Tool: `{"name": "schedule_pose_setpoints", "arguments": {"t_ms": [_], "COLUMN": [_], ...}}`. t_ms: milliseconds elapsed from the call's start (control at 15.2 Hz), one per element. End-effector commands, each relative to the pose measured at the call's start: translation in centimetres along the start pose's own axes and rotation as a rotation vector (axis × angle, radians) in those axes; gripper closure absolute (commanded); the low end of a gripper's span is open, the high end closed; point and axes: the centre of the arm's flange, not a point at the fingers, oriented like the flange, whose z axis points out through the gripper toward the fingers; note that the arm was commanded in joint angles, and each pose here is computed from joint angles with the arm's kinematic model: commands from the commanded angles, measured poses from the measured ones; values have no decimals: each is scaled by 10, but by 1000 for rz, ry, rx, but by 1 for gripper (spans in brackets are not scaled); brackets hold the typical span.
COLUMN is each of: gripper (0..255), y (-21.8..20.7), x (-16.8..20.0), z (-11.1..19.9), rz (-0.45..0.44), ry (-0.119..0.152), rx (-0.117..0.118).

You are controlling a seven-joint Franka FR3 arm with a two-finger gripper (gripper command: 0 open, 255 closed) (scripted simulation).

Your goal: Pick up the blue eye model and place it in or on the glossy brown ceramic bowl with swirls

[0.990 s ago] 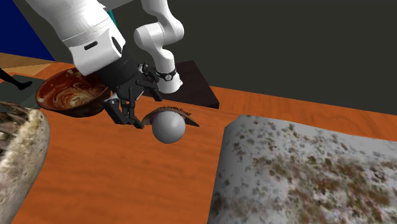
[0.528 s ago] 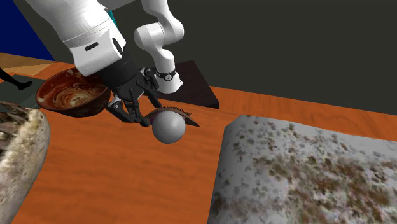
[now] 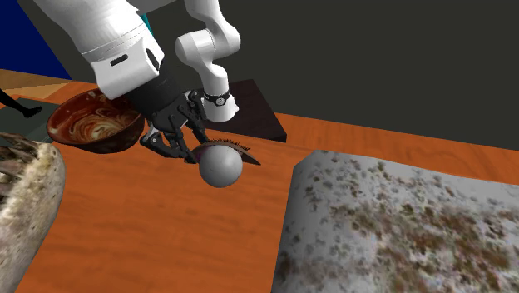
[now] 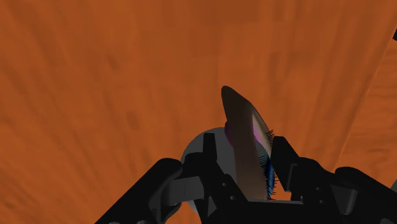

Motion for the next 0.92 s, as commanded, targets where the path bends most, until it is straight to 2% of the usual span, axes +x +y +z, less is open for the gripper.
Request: {"name": "schedule_pose_setpoints", "arguments": {"t_ms": [0,858], "gripper": [255,255], "y": [0,-3], "x": [0,23], "z": [1,-64], "rz": [-1,-1], "ry": [-1,-1], "rx": [2,2]}}
